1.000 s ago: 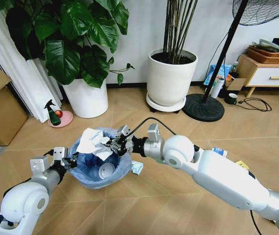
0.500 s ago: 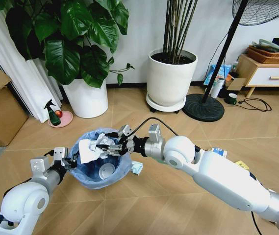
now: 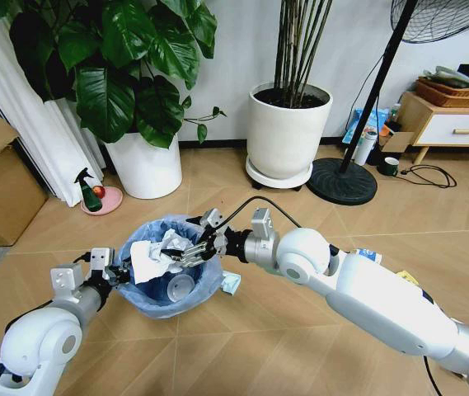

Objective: Pick up the trash bin and place the garbage on the floor into it.

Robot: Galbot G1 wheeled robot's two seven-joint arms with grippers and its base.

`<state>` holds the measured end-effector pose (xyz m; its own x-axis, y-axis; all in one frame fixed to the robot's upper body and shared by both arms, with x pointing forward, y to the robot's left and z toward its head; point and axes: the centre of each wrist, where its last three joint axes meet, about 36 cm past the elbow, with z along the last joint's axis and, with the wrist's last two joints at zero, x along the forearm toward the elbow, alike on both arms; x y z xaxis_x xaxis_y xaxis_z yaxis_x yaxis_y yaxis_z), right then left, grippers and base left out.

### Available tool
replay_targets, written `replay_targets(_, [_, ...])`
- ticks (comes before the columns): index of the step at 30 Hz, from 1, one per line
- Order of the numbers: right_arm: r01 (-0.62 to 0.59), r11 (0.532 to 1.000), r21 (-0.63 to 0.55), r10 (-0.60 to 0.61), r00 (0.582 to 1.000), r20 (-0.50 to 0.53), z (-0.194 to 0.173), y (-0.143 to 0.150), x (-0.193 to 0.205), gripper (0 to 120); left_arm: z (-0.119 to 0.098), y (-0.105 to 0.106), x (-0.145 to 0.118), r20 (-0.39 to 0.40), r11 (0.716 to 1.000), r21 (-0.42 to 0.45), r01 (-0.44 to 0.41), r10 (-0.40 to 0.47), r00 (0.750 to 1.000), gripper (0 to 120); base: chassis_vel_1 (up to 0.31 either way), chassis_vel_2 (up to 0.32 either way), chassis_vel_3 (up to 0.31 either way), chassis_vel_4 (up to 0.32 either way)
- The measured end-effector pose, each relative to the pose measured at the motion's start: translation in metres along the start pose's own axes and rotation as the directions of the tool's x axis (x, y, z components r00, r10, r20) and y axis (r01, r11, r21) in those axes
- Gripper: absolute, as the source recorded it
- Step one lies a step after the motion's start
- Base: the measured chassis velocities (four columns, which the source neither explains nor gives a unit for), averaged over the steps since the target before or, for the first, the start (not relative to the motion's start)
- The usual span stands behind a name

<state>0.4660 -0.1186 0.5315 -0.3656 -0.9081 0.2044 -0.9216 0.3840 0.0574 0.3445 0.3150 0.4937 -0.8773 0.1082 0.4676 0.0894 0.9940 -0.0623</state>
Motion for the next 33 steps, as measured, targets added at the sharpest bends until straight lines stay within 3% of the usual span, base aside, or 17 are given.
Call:
replay_targets(12, [-0.024,1.0,0.005,0.024,1.0,0.015,-0.006,-0.004,0.004,100,0.0,0.001,-0.001,-0.001,1.0,-0.001,0.002,-0.002,1.0,0,0.0,0.0,0.0,0.0])
replay_targets(22, [-0.229,0.972,-0.061,0.231,0.972,0.043,-0.003,-0.041,0.071,100,0.0,0.009,-0.004,-0.001,1.0,0.007,0.028,-0.028,1.0,0,0.0,0.0,0.0,0.0])
replay_targets(26, [-0.362,0.928,-0.091,0.361,0.932,-0.033,0.034,-0.063,0.099,100,-0.001,0.01,-0.003,0.002,1.0,0.01,0.029,-0.029,1.0,0,0.0,0.0,0.0,0.0])
replay_targets(31, [-0.443,0.891,-0.1,0.432,0.895,-0.111,0.074,-0.073,0.1,100,-0.001,0.01,-0.003,0.002,1.0,0.012,0.026,-0.027,1.0,0,0.0,0.0,0.0,0.0])
replay_targets(33, [-0.505,0.857,-0.098,0.481,0.855,-0.194,0.116,-0.079,0.094,100,-0.001,0.01,-0.003,0.002,1.0,0.015,0.023,-0.023,1.0,0,0.0,0.0,0.0,0.0])
